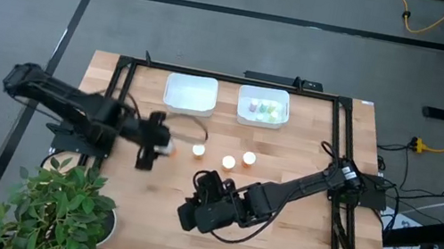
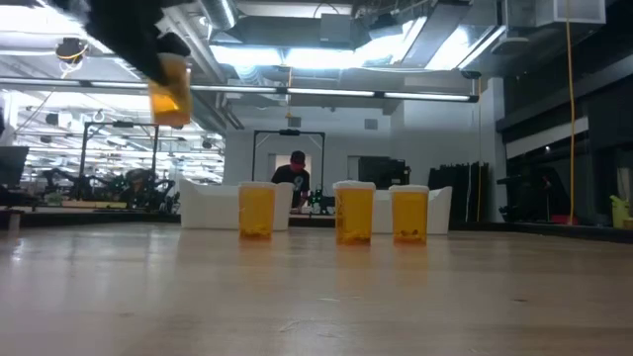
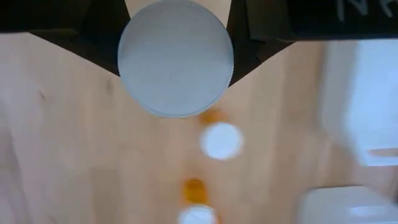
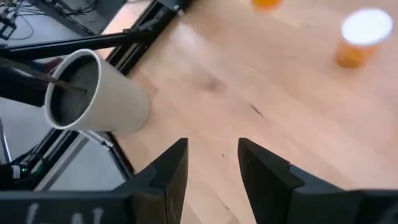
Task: Pick and place medicine bottles into bin by pill shape (circle, oval)
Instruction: Put the orange pill bottle into the left white bin
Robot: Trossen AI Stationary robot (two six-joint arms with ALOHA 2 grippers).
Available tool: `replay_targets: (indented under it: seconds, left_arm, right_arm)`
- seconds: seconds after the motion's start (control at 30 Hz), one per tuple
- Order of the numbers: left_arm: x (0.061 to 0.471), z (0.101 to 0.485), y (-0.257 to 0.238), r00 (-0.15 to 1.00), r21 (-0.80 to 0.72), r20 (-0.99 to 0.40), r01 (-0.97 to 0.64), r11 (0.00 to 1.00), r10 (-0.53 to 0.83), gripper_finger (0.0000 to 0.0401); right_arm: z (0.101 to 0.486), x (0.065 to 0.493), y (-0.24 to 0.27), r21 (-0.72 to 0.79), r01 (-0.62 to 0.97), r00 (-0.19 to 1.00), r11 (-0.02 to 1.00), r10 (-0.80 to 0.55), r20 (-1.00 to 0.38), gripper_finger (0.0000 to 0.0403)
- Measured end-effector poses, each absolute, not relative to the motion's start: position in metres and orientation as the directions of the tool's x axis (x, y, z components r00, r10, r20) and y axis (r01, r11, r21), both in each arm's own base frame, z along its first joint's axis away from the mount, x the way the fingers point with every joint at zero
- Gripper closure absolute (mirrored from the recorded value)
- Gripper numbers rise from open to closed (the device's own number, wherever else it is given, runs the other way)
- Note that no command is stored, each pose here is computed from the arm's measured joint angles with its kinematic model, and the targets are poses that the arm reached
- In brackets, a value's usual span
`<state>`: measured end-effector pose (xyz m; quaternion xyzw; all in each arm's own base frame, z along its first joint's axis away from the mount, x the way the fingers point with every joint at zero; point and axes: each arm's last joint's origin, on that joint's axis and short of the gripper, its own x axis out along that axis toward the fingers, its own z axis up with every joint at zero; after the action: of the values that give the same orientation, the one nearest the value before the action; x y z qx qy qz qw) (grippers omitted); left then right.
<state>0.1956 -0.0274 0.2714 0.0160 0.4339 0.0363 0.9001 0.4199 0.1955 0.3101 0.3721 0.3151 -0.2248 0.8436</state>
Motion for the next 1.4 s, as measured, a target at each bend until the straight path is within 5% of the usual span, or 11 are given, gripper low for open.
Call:
replay_targets:
  seconds: [0.2, 0.53, 0.8, 1.4]
  left_arm:
    - [0.195, 0.275, 0.016, 0.621, 0.049, -0.765, -0.205, 0.978, 0.169, 0.0214]
    - [0.221, 0.250, 0.106, 0.592, -0.072, -0.746, -0.526, 0.847, 0.304, 0.0215]
    - [0.222, 0.227, 0.149, 0.509, -0.120, -0.773, -0.703, 0.701, 0.379, 0.0215]
    - [0.235, 0.181, 0.169, 0.341, -0.018, -0.847, -0.785, 0.619, 0.408, 0.0215]
  right_arm:
    - [0.303, 0.410, 0.192, 0.445, 0.726, 0.617, 0.525, -0.210, -0.759, 0.0260]
    - [0.300, 0.407, 0.184, 0.376, 0.760, 0.562, 0.530, -0.245, -0.790, 0.0260]
    - [0.293, 0.398, 0.164, 0.206, 0.823, 0.398, 0.529, -0.280, -0.874, 0.0260]
    - [0.291, 0.406, 0.128, 0.087, 0.761, 0.310, 0.642, -0.243, -0.919, 0.0260]
